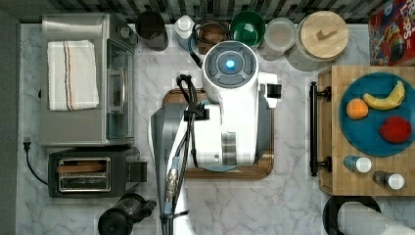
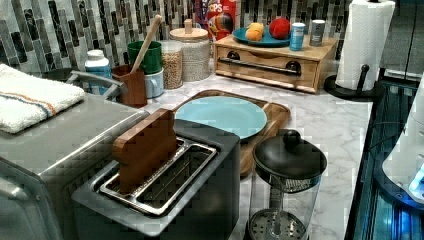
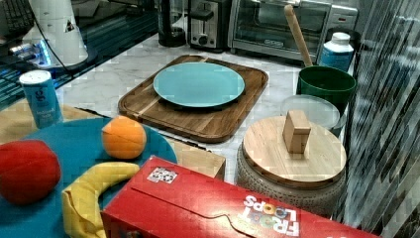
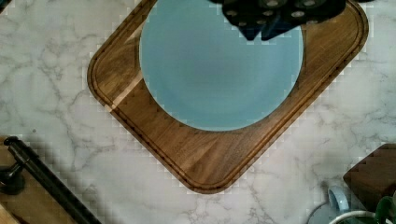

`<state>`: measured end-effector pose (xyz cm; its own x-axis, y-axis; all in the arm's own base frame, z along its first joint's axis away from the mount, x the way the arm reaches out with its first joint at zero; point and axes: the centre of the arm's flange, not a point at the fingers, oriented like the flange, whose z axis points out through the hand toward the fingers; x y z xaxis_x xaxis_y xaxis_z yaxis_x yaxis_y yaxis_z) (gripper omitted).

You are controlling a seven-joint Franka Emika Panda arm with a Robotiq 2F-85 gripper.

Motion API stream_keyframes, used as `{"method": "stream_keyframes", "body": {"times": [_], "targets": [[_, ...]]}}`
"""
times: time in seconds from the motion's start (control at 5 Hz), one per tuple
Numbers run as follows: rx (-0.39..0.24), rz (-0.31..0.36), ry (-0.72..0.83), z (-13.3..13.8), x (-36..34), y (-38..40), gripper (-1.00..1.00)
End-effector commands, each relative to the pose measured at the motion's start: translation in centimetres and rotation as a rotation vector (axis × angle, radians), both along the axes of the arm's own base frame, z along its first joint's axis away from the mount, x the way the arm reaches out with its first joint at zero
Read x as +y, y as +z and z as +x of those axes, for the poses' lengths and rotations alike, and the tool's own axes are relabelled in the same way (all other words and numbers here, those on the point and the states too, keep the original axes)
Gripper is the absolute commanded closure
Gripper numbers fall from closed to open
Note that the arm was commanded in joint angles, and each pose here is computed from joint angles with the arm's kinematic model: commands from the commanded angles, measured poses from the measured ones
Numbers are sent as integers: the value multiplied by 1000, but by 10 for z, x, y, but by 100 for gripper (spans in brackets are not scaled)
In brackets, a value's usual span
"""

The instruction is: Pick up the toast.

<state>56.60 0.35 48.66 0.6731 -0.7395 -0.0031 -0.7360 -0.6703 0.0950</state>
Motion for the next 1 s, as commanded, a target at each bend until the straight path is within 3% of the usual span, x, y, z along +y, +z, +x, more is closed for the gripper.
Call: {"method": "stream_keyframes", "body": {"times": [0.2, 0.6, 1.0], "targets": [[0, 0, -1, 0, 0, 0, 100], [-14, 15, -142, -13, 59, 9, 100], [-41, -22, -257, -29, 125, 11, 100]]}}
